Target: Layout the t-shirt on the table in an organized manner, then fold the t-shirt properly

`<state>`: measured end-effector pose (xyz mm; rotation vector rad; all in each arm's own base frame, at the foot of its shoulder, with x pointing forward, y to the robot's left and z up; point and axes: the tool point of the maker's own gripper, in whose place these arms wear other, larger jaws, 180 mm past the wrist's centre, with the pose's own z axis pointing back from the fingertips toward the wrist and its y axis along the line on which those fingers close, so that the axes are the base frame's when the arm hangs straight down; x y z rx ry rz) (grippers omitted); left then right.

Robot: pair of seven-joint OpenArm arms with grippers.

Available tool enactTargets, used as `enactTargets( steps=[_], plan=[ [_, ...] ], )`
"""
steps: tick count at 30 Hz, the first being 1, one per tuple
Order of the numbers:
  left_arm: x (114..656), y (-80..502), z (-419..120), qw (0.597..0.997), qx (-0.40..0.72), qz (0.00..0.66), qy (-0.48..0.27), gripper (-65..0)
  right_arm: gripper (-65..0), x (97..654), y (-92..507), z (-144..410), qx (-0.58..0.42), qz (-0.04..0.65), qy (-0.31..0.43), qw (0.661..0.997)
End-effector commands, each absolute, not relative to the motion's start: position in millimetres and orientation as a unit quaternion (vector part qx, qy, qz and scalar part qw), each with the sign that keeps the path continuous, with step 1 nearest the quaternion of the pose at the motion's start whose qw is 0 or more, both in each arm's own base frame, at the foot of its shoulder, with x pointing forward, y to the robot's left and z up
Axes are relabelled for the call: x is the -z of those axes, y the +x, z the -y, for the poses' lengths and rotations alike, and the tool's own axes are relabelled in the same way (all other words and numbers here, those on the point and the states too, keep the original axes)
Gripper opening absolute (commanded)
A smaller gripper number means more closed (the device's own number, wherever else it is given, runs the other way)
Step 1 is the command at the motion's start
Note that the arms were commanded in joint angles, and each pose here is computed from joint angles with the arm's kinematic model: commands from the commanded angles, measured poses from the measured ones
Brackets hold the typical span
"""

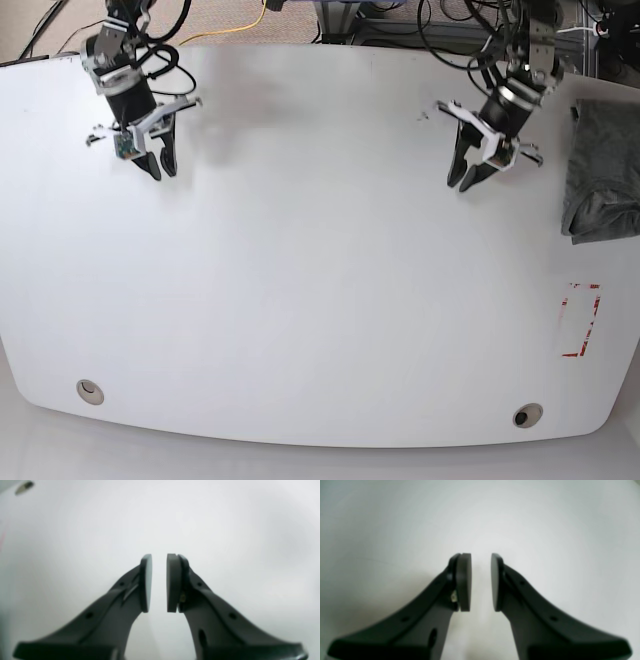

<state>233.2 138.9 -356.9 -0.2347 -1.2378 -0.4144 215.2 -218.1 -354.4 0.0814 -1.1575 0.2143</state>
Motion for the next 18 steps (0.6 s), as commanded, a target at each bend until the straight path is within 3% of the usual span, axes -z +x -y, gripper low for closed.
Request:
enactTargets(
  steps=[1, 18],
  plan=[
    [344, 206, -142, 0.786, 0.189, 0.578, -0.111, -56.0, -51.8, 341, 195, 220, -0.086, 0.560, 0.053, 0.822],
    [362, 25, -163, 0.902, 0.128, 0.401, -0.096, -56.0, -52.0, 357, 35, 205, 0.001, 0.417, 0.120, 0.901]
  ],
)
